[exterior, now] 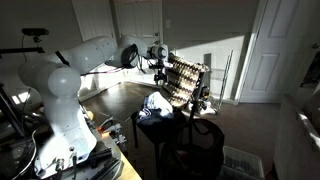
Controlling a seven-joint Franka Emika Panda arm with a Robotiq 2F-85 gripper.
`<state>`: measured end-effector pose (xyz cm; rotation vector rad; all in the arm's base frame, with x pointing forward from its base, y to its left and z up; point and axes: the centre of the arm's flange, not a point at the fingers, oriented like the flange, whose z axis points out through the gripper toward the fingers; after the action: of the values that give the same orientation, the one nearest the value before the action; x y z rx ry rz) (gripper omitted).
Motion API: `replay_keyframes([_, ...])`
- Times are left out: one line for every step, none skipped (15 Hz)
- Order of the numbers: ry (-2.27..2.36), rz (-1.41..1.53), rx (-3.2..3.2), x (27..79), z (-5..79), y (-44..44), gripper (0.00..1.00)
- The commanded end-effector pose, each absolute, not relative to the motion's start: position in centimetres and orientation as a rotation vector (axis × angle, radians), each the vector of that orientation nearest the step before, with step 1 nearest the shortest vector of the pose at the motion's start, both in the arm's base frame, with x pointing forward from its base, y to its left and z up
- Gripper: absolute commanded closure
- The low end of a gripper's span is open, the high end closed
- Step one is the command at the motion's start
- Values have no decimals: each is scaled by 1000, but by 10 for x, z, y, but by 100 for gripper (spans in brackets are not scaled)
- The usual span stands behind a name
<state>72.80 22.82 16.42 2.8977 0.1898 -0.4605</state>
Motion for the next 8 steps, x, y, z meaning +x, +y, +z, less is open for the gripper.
replay_keyframes([206,-410,2919,727,163,230,0])
replay_keyframes([238,-297,2946,725,155,232,0])
replay_keyframes([255,-242,2963,727,148,233,0])
replay_keyframes([263,-187,2983,726,135,233,0])
replay_keyframes([267,-161,2997,724,123,233,0])
replay_keyframes([273,-145,3021,721,111,231,0])
replay_keyframes([269,-136,3029,715,98,230,0])
replay_keyframes([268,-122,3035,706,88,227,0])
